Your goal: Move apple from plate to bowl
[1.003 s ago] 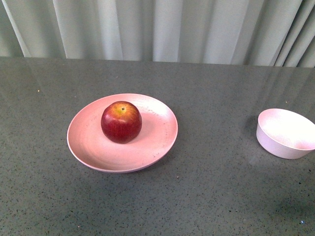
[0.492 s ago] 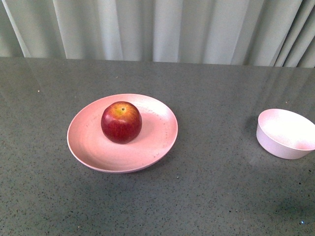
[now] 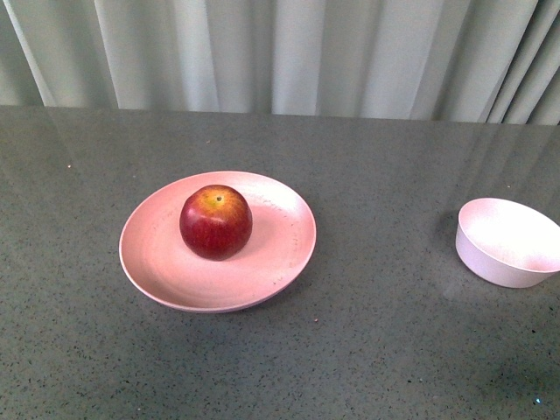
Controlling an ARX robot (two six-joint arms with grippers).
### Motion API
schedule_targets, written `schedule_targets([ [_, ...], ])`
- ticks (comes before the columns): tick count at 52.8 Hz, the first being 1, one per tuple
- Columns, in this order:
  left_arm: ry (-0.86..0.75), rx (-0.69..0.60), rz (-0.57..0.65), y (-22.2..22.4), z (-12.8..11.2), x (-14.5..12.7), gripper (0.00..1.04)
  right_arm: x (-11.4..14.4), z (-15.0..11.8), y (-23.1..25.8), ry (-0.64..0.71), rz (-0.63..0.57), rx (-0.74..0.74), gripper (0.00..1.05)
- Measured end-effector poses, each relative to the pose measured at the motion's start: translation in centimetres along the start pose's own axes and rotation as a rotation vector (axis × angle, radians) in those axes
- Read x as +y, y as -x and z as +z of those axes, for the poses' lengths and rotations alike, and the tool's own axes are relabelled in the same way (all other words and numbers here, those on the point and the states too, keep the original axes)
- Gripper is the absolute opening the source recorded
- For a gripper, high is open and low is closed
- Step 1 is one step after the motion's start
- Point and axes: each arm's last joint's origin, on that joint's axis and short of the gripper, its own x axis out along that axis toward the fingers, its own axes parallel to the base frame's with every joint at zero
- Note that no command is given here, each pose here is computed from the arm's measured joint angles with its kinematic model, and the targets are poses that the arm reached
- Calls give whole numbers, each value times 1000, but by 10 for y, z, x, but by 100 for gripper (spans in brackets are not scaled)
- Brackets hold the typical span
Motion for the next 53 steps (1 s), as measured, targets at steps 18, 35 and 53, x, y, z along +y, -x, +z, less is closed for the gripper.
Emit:
schedule_targets([
  [18,0,0,0,0,0,0,96,-54,32,-80,41,-84,185,96],
  [35,0,0,0,0,0,0,96,-94,-18,-181,8,-159,424,96],
  [53,0,0,0,0,0,0,96,-82,-51,-229,-101,-133,542,96],
])
